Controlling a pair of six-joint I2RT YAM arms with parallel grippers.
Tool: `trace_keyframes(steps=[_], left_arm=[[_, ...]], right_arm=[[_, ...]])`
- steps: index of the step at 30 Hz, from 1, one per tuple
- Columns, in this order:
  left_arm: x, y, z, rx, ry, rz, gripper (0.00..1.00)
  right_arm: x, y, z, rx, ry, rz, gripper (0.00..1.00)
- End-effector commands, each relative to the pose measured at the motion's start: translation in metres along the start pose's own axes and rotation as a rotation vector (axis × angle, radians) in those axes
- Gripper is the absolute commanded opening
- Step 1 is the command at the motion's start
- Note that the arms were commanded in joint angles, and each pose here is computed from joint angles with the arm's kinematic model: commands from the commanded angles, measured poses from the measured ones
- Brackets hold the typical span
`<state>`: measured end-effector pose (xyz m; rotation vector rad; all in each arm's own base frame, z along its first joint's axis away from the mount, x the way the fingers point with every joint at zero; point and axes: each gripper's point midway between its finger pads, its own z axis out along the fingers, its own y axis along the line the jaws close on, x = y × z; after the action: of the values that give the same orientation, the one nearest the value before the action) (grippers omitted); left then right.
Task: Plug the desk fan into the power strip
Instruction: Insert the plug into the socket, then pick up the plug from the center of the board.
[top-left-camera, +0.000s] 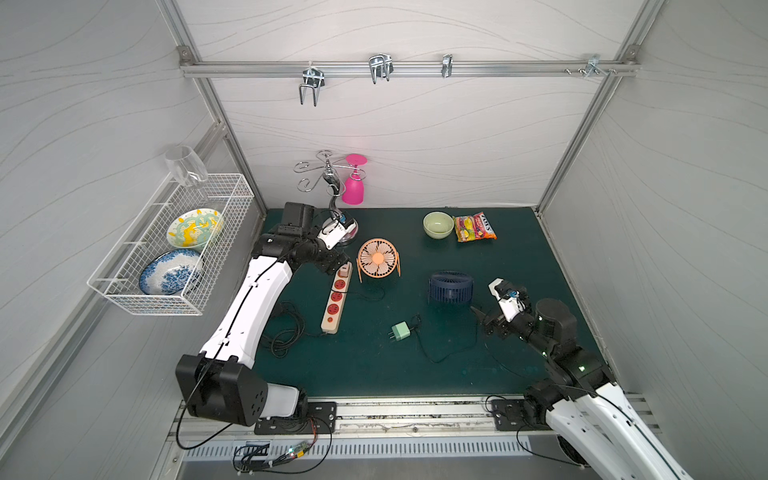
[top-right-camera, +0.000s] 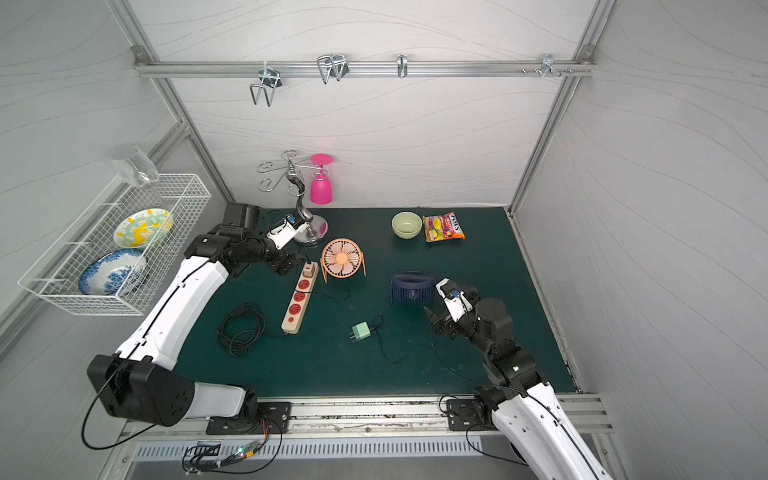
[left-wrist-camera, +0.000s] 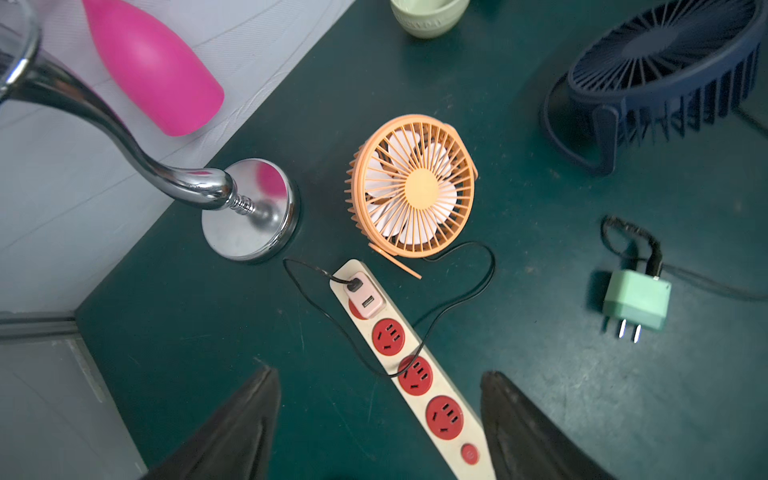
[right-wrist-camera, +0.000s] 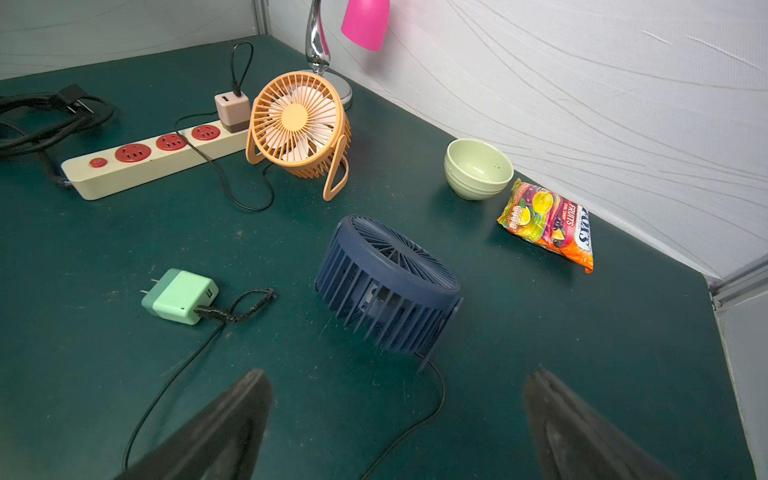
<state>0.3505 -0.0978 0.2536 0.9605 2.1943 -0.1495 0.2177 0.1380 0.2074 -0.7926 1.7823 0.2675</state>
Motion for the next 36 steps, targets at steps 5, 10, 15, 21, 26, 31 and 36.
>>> trace_keyframes(steps=[5, 10, 15, 21, 26, 31, 36], left_arm=[[0.017, -0.008, -0.015, 0.040, -0.069, -0.331, 0.82], [0.035, -0.010, -0.018, 0.057, -0.089, -0.458, 0.91], [0.050, -0.008, -0.016, 0.056, -0.105, -0.538, 0.99], [0.058, -0.003, -0.017, 0.034, -0.119, -0.580, 1.00], [0.061, 0.003, -0.022, 0.000, -0.134, -0.624, 1.00], [0.065, 0.023, -0.028, -0.113, -0.152, -0.713, 1.00], [0.076, 0.041, -0.032, -0.236, -0.131, -0.739, 1.00]], right_arm=[[0.002, 0.020, 0.004, -0.090, 0.024, -0.053, 0.99], [0.005, 0.040, 0.008, -0.157, 0.079, -0.157, 0.99], [0.005, 0.069, 0.019, -0.227, 0.141, -0.337, 0.99], [0.003, 0.106, 0.045, -0.322, 0.206, -0.503, 0.99], [0.013, 0.127, 0.067, -0.407, 0.275, -0.529, 0.99], [0.021, 0.139, 0.080, -0.455, 0.303, -0.527, 0.99], [0.029, 0.148, 0.093, -0.473, 0.337, -0.548, 0.99]])
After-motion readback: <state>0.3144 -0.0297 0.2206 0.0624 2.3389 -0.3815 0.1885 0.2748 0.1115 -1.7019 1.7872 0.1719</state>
